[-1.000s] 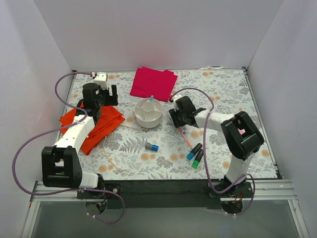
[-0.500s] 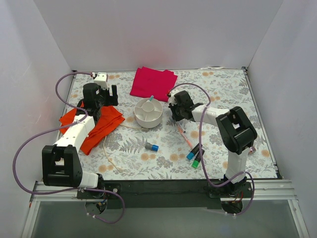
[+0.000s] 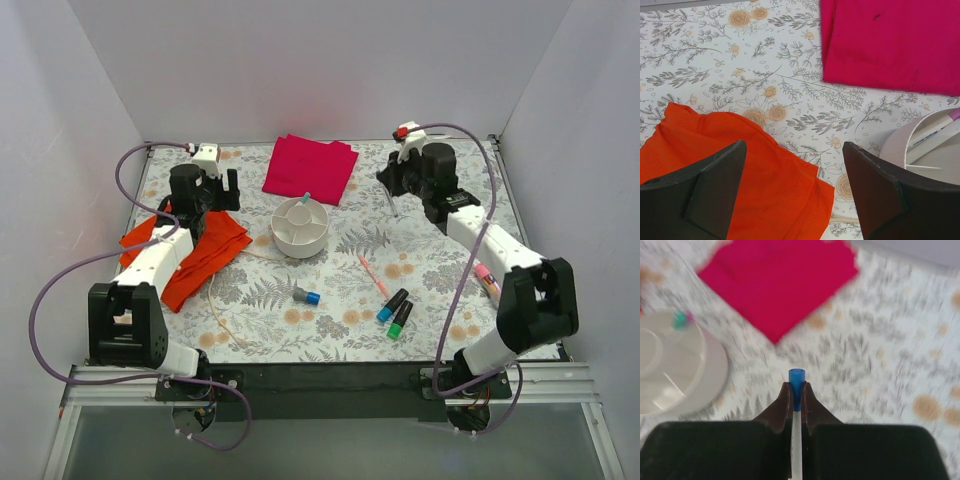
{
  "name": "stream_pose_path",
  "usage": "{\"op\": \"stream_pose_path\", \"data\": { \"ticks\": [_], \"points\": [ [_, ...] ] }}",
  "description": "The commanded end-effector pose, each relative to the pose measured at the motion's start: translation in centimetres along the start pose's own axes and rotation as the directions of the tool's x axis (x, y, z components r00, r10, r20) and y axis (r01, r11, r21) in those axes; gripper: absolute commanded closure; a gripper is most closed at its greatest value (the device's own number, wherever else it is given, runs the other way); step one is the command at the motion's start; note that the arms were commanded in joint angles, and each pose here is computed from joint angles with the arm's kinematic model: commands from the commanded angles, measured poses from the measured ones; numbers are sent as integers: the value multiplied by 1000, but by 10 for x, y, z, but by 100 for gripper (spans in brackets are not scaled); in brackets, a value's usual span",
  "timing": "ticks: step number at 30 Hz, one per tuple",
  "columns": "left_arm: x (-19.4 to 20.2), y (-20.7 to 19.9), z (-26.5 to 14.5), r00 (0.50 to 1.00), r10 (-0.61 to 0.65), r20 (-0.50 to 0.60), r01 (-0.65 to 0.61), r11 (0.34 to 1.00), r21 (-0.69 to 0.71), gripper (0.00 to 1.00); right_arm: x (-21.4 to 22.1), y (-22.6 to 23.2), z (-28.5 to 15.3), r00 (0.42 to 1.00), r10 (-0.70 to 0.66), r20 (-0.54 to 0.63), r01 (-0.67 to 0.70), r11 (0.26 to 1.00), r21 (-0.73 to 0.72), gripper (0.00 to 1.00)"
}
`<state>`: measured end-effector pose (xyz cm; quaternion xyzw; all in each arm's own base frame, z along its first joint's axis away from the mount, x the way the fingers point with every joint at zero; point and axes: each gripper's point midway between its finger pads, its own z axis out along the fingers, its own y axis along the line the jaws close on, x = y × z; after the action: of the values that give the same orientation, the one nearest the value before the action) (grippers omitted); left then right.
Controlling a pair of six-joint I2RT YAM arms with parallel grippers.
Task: Sort the stationery into containers
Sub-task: Pick up the pen from the center of the board, then place the pen in the storage box.
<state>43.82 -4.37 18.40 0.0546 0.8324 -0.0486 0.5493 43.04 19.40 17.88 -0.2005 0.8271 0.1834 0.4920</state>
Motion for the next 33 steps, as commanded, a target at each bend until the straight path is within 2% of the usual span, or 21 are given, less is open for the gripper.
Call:
{"op": "stream_pose_path", "data": {
  "ticks": [1, 3, 5, 6, 9, 11, 12, 24, 33],
  "points": [
    [-17, -4, 5, 999, -2, 36, 1, 1000, 25, 23, -129, 69, -46, 841, -124, 527, 241, 957, -159, 99],
    [-15, -6, 8, 1000, -2, 27, 2, 999, 32, 23, -150, 97, -54, 793, -41, 608, 231, 943, -238, 99],
    [-16, -6, 10, 1000, -1, 26, 0, 999, 34, 23, -154, 119, -48, 781, 28, 624, 226, 918, -325, 99],
    [-15, -6, 10, 1000, 0, 19, -1, 999, 34, 23, -169, 131, -57, 724, 42, 689, 275, 898, -343, 99],
    [-17, -6, 10, 1000, 6, 21, -7, 999, 34, 23, -174, 165, -51, 681, 61, 730, 340, 856, -390, 99],
    [-20, -4, 7, 1000, 24, 17, -25, 999, 29, 23, -171, 178, -36, 697, 92, 711, 325, 843, -428, 99],
    [-21, -3, 5, 999, 29, 15, -29, 999, 24, 23, -183, 183, -38, 680, 106, 726, 333, 837, -434, 99],
    [-12, 3, -10, 998, 68, 2, -68, 998, -9, 23, -179, 221, 12, 690, 192, 698, 302, 800, -518, 99],
    [1, 4, -11, 998, 66, -23, -66, 998, -13, 23, -153, 233, 56, 717, 212, 664, 265, 798, -542, 99]
  ]
}}
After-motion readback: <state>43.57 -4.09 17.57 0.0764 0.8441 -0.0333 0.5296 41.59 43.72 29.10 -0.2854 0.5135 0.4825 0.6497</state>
